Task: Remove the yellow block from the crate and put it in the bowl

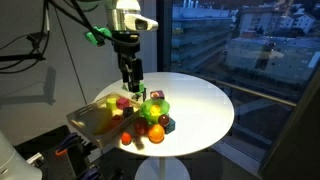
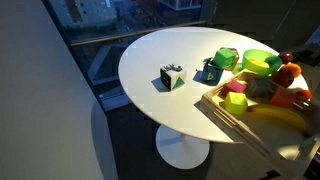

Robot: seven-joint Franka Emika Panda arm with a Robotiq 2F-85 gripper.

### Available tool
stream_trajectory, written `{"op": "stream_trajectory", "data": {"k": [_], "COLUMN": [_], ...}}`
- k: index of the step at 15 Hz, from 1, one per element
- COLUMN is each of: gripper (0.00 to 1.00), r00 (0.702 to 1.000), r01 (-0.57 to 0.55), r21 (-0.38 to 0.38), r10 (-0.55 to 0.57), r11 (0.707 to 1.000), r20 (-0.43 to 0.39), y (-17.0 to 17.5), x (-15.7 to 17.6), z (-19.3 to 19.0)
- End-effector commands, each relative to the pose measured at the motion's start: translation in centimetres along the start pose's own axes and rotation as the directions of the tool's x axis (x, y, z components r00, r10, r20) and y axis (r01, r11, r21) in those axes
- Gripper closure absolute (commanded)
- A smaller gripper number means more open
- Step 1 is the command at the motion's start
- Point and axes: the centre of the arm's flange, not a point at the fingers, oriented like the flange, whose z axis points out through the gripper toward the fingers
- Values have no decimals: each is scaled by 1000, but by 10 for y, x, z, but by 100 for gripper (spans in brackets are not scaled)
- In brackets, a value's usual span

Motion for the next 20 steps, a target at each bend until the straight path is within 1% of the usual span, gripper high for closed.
{"op": "stream_trajectory", "data": {"k": [1, 5, 11, 15, 20], "gripper": [0, 0, 0, 0, 0], "r00": [1000, 1000, 1000, 999, 996], "r01": [0, 0, 20, 51, 85], "r21": [0, 0, -29, -56, -110], "r10": [0, 0, -20, -51, -86], "r11": [1000, 1000, 999, 997, 990], "r20": [-2, -3, 0, 3, -3], "y": [0, 0, -16, -36, -73], "x": [0, 0, 6, 9, 16], "z": [-1, -2, 3, 4, 8]}}
